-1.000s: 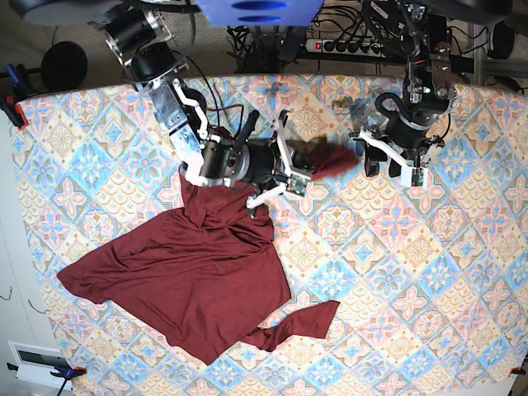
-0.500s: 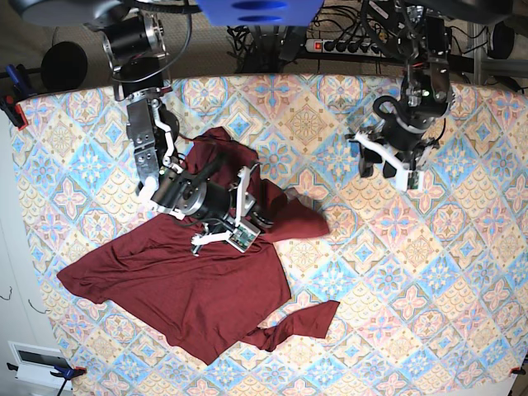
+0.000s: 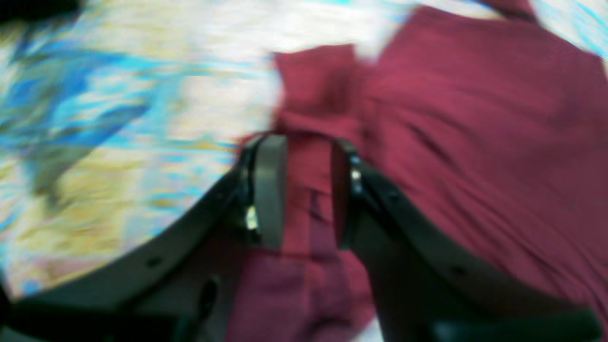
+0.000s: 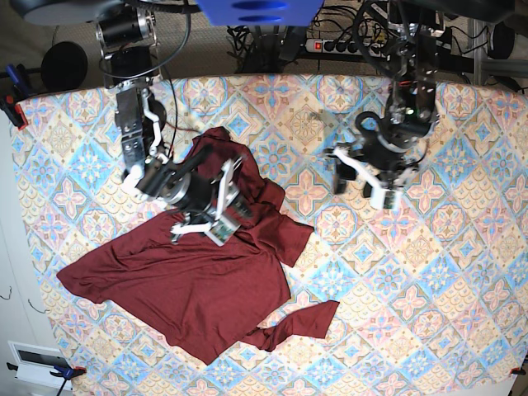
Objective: Layout the t-shirt on the table in an organized manner, then fold the t-shirt properly
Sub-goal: 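Lift the grasped shirt edge with the right gripper and drag it, then grasp the shirt with the left gripper and pull it away from the right gripper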
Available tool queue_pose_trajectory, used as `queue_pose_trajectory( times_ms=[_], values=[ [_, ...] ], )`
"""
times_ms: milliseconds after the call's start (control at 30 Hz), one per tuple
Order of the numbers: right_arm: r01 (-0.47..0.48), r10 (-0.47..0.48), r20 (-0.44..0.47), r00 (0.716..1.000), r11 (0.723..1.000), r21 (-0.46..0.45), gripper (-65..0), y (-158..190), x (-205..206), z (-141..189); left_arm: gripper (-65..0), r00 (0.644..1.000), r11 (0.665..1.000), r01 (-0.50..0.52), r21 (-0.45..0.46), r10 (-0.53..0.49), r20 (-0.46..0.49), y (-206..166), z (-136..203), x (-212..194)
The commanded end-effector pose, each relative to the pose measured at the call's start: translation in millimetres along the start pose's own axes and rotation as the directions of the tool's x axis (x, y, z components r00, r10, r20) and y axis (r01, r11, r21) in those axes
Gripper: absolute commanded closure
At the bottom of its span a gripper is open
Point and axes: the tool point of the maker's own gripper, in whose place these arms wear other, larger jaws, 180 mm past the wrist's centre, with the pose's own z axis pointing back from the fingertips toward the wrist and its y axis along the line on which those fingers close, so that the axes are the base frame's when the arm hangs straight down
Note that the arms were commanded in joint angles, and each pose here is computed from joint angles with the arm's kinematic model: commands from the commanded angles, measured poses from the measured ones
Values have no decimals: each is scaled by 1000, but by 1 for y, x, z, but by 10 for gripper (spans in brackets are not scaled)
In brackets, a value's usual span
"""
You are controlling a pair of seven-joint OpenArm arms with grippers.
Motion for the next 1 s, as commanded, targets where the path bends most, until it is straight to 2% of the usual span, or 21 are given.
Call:
queue_pose_trajectory(
  times_ms=[0, 100, 267, 467, 733, 800, 833, 900, 967],
  values=[
    [-7, 8, 47, 999, 1000, -28, -161, -12, 13, 8, -349, 999, 1000, 7, -25, -6, 35, -7, -6, 13],
    [27, -25, 26, 999, 996, -80, -161, -31, -4, 19, -349, 999, 997, -39, -61, 40, 8, -22, -29, 12],
    [65, -68, -15, 998, 989, -132, -161, -45, -30, 34, -388, 993, 985, -122, -121, 119, -27, -52, -59, 24],
    [108, -116, -35, 993, 980, -167, -161, -52, -49, 44, -392, 978, 952, -206, -227, 192, -84, -96, -94, 43],
    [114, -122, -36, 992, 978, -175, -161, -54, -51, 46, -380, 948, 935, -273, -227, 221, -227, -118, -134, 28],
    [113, -121, -33, 992, 978, -175, -161, -54, -50, 46, -299, 945, 933, -279, -230, 223, -241, -121, -136, 24],
    [113, -121, -33, 992, 978, -175, -161, -54, -50, 46, -226, 946, 933, -278, -231, 223, -237, -121, -135, 26],
    [113, -121, -33, 992, 978, -175, -161, -54, -50, 46, -21, 945, 934, -279, -225, 226, -236, -117, -135, 26],
    [116, -124, -35, 992, 978, -175, -161, -55, -51, 46, 0, 949, 946, -261, -192, 215, -232, -95, -132, 25]
  ],
)
